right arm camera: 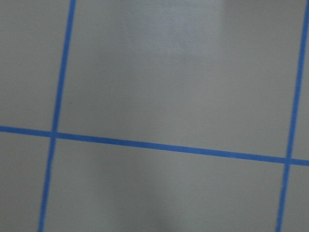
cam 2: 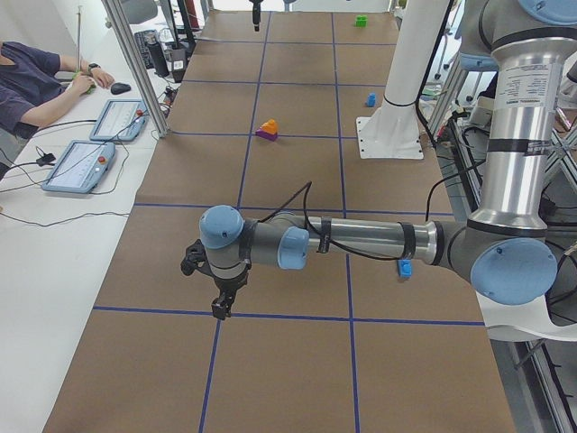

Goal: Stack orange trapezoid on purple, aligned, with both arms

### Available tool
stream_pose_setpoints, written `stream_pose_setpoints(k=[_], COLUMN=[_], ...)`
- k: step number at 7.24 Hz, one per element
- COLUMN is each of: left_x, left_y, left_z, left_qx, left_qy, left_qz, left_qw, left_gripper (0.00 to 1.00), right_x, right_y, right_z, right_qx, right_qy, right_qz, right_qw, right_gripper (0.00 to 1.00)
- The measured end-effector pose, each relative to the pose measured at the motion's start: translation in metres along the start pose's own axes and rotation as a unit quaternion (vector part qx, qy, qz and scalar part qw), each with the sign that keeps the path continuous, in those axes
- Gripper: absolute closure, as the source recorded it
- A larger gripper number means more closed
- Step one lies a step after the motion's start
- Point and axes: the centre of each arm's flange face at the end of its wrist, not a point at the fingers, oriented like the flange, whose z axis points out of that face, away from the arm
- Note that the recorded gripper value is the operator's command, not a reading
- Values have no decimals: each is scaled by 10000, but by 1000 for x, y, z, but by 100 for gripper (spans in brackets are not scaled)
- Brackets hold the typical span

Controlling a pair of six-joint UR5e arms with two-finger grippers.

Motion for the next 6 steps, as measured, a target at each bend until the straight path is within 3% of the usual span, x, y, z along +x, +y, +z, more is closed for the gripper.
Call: stream_pose_setpoints(k=[2,4,6], left_x=[2,6,8], left_y=[-3,-6,-9], left_z=[-8,-15,-18], left_qx=[31,-23,-93], left_qy=[-17,-12,-6], left_qz=[-53,-122,-183], left_qw=[10000,9999,9998], left_gripper=[0,0,0], right_x=[65,127,170], right_y=[30,59,86], right_z=[5,20,28], right_qx=[-75,-130,-159], right_qy=[79,97,-88], right_qz=[-43,347,556], right_qw=[9999,9993,9983], right_gripper=[0,0,0])
